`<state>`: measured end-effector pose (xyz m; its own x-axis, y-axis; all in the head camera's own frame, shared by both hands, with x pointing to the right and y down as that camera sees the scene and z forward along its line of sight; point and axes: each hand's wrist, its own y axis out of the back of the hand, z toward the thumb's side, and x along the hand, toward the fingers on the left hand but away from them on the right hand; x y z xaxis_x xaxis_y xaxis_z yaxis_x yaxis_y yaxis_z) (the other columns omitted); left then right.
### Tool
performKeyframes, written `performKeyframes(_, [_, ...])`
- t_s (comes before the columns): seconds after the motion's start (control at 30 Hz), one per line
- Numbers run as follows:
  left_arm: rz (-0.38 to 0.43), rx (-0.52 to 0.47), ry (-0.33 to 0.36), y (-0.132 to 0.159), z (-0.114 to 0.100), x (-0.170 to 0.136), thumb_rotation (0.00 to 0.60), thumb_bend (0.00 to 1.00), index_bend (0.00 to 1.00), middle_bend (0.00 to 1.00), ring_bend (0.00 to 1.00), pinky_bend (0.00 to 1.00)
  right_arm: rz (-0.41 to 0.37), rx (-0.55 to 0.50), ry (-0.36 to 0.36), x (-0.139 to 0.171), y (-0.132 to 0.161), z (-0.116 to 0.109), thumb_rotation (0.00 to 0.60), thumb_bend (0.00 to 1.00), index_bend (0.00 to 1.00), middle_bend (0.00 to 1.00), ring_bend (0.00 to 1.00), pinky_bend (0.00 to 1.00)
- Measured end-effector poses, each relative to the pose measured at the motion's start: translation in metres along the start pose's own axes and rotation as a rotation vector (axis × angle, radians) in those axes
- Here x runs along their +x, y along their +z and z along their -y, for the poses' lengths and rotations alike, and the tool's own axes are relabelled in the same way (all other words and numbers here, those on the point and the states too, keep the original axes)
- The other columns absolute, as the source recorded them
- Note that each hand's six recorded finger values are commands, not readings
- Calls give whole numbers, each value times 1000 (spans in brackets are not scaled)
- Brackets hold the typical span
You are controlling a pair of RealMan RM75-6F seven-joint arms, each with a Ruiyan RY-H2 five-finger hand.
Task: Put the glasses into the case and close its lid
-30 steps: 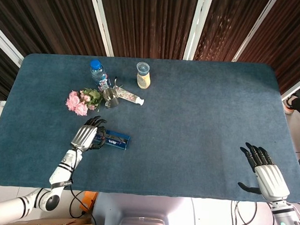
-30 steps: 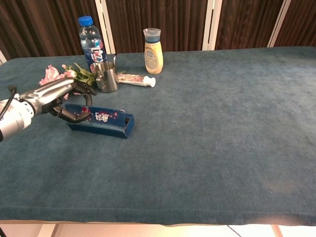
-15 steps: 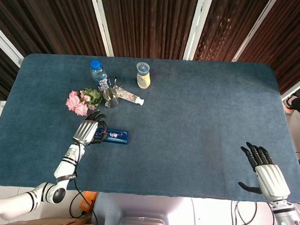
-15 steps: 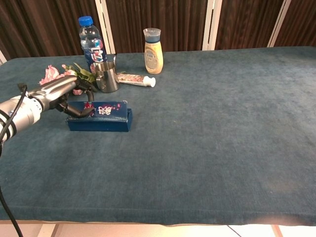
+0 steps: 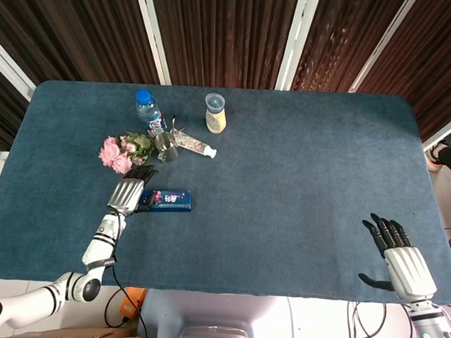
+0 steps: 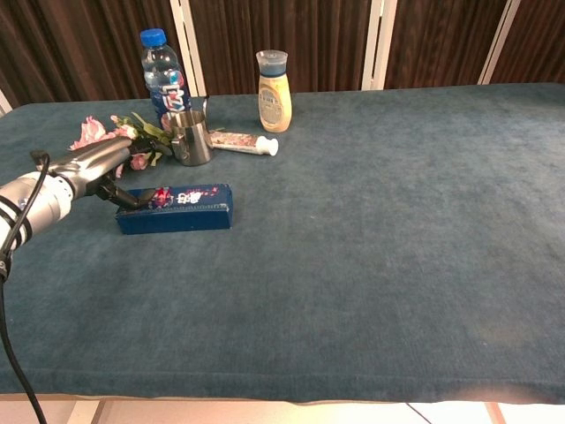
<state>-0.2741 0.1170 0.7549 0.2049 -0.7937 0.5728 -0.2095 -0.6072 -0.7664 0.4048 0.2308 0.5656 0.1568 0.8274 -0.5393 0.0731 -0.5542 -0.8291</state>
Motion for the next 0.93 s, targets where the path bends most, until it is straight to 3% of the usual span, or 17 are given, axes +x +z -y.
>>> performKeyframes(0.2, [22, 7, 22, 2, -9, -8, 600, 406, 113, 56, 40, 144, -3, 0, 2, 0, 1, 0, 600, 252, 0, 0, 0, 0])
performKeyframes(0.4, [86, 11, 44, 1, -32, -49, 600, 402, 83, 28, 2, 113, -3, 5, 1, 1, 0, 0, 600, 252, 0, 0, 0, 0])
performKeyframes(0.53, [85, 75, 79, -30, -59, -115, 600, 402, 43, 0, 0, 64, 7, 22, 17, 0, 0, 4, 600, 252, 0, 0, 0, 0])
performKeyframes(0.77, [-71, 142, 204, -91, -83, -236, 600, 400, 3, 0, 0, 32, 10, 47, 40, -4, 5, 14, 600, 252, 0, 0, 0, 0])
performKeyframes(0.93, [-57, 148, 264, -93, -98, -271, 600, 397, 0, 0, 0, 30, 1, 43, 50, -5, 10, 18, 600, 252, 0, 0, 0, 0])
